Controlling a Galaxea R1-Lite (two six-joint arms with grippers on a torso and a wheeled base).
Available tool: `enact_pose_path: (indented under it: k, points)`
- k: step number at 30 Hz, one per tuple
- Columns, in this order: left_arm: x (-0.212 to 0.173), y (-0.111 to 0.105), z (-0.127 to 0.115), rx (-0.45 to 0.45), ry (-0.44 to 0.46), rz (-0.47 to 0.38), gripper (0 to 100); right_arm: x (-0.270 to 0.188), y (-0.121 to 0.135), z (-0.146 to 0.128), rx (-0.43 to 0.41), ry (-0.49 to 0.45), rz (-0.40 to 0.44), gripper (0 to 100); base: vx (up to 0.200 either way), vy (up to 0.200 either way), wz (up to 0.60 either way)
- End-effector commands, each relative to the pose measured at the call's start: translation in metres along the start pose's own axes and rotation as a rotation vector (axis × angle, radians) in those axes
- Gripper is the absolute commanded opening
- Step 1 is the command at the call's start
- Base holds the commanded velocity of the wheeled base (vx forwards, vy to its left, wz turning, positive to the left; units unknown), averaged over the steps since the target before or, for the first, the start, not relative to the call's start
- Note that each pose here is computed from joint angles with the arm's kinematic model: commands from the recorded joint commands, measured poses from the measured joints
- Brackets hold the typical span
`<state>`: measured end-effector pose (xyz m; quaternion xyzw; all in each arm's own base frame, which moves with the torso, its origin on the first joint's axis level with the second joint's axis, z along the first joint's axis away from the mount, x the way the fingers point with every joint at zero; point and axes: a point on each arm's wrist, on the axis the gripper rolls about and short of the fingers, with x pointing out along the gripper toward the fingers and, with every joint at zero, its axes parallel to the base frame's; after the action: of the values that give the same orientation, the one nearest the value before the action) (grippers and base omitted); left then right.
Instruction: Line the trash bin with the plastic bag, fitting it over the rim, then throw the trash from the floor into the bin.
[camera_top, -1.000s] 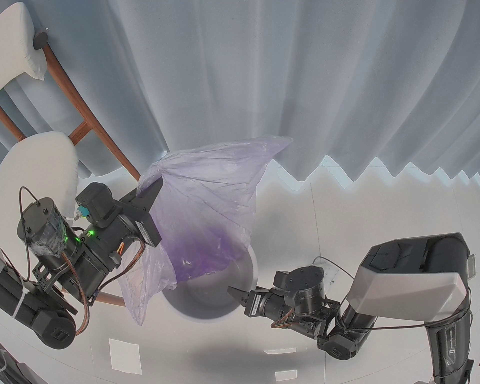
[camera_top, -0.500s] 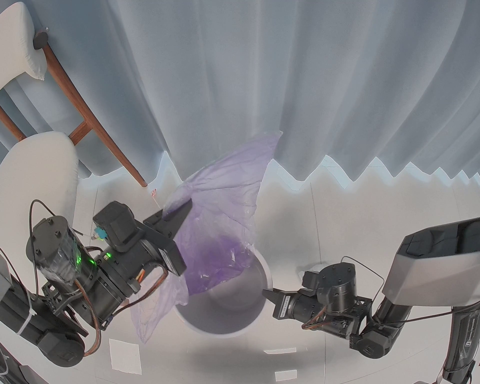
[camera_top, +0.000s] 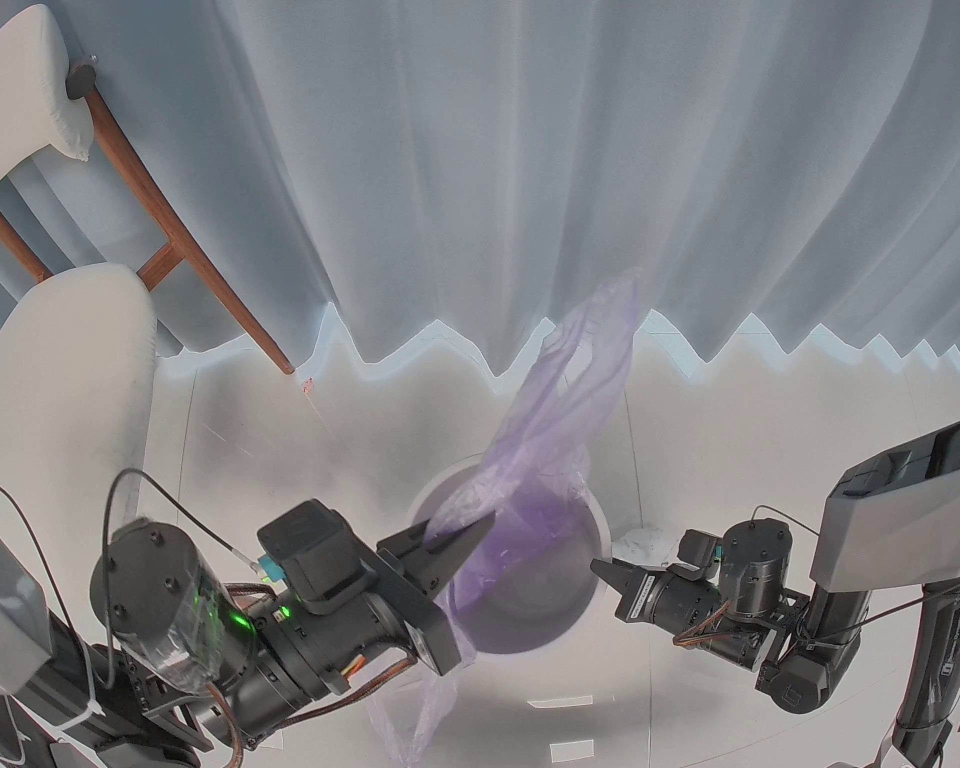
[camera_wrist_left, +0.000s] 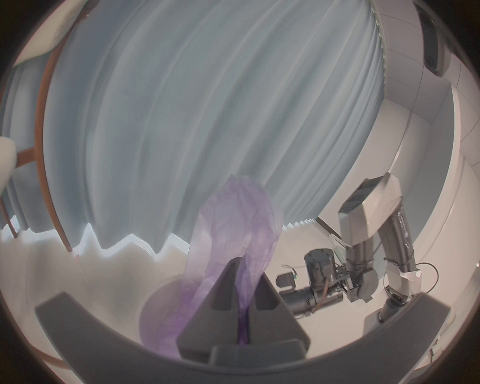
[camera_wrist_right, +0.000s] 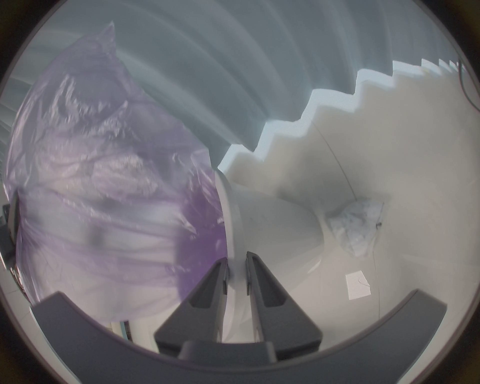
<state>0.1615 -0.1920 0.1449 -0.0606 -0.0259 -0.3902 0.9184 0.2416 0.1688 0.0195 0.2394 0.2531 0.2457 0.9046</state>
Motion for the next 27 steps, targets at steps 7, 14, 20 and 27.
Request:
enact_pose_path:
  k: [7,14,20,27]
  points:
    - [0.008,-0.008,-0.034,-0.001,0.111,-0.024,0,-0.001,-0.021,-0.022,0.057,0.071,-0.064,100,0.000,0.000,0.00]
    - [0.009,-0.004,-0.033,0.002,0.107,0.004,0,-0.034,-0.009,-0.013,0.167,0.116,0.013,100,0.000,0.000,0.00]
    - [0.010,-0.001,-0.034,0.010,0.109,0.014,0,-0.064,-0.015,-0.005,0.062,0.097,-0.019,100,0.000,0.000,0.00]
    - [0.010,0.000,-0.033,0.013,0.105,0.018,0,-0.118,0.012,0.027,-0.024,-0.064,0.088,100,0.000,0.000,0.00]
